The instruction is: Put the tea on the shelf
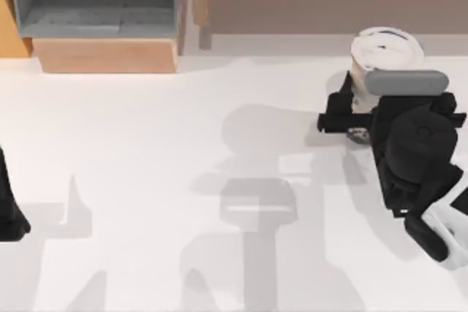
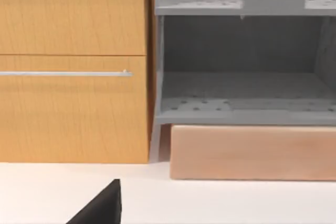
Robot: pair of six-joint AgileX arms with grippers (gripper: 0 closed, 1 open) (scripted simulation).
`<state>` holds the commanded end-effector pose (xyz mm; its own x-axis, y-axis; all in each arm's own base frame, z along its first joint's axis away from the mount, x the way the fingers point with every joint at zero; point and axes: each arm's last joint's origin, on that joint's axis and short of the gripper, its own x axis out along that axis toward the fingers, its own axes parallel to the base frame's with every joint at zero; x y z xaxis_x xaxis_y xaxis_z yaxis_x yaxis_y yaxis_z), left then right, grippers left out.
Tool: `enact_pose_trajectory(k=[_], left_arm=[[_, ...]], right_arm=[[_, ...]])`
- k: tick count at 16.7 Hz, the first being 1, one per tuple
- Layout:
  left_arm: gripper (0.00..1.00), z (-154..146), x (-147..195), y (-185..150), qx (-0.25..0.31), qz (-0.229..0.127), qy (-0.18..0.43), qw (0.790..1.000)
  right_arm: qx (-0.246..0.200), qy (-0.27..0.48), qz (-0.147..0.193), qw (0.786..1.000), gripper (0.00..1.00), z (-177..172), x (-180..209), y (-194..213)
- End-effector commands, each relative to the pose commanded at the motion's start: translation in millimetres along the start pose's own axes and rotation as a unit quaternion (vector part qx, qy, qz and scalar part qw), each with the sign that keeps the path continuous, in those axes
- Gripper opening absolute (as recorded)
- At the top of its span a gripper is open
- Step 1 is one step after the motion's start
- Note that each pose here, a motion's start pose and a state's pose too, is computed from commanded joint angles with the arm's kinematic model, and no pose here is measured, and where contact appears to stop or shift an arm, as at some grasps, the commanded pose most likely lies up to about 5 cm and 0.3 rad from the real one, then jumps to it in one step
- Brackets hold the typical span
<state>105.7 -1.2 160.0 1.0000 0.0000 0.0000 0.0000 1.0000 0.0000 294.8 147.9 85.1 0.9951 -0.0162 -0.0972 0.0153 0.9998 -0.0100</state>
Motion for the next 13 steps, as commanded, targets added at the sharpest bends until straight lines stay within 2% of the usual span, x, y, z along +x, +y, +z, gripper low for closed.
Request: enact_pose_trajectory(k=[3,8,13], left_arm=[[1.00,0.0,0.0,0.0,0.000,0.000,0.000,1.000],[1.00,0.0,0.0,0.0,0.000,0.000,0.000,1.000],[1.00,0.0,0.0,0.0,0.000,0.000,0.000,1.000]], right_arm=[[0.008,-0.012,0.003,1.000,0.00,4.9,1.5,2.2],[0.048,-0.078,0.038,0.995,0.00,47.4,12.2,23.8],[0.059,-0.104,0.066,0.991,0.00,92.9,31.8,44.1]])
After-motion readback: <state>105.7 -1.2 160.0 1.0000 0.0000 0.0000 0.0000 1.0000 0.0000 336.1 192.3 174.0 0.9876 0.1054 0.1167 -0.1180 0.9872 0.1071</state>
